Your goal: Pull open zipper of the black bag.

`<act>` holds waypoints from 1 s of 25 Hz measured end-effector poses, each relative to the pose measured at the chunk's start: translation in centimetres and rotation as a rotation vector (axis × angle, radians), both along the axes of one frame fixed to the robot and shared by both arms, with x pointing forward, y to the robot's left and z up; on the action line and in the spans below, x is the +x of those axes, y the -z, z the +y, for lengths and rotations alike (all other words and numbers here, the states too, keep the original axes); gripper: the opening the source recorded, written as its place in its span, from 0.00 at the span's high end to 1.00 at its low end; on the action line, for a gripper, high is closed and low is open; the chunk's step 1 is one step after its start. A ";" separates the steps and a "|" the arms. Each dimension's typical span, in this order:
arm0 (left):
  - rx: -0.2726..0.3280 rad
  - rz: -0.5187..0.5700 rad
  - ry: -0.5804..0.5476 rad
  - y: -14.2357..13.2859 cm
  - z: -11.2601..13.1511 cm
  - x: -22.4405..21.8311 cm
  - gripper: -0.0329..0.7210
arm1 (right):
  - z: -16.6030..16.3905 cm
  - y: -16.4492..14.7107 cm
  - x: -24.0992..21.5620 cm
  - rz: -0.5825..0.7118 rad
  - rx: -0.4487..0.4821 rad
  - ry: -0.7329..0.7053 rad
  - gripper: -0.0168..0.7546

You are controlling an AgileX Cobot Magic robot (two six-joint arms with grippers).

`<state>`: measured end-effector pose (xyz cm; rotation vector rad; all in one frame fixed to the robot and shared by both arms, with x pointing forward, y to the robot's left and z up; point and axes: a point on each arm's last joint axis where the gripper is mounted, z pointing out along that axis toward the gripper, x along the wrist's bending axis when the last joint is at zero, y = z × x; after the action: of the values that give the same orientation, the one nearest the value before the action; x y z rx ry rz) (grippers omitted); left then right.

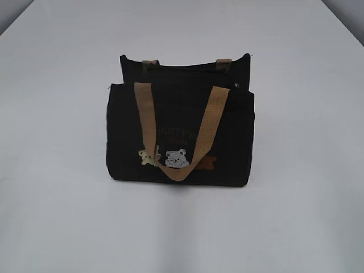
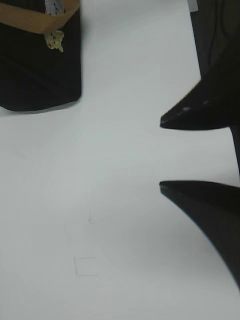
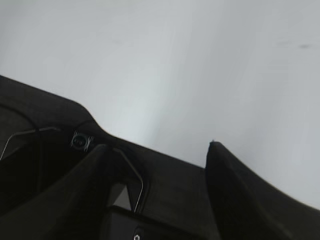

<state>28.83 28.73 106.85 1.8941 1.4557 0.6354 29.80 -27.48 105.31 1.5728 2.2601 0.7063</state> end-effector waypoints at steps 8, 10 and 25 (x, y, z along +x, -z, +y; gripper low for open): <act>-0.068 -0.267 0.006 0.8 1.6 -5.5 0.63 | -1.2 0.8 -4.2 -0.293 0.043 -0.012 0.38; -0.065 -0.284 0.010 0.8 1.7 -5.8 0.63 | -1.4 0.8 -5.1 -0.359 0.060 -0.011 0.39; -0.066 -0.285 0.023 0.9 1.6 -5.9 0.64 | -2.0 0.8 -6.7 -0.472 0.082 0.010 0.41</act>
<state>22.96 30.32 105.98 1.6893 1.2552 0.8000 23.12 -29.50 104.55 1.2800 1.8948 1.0514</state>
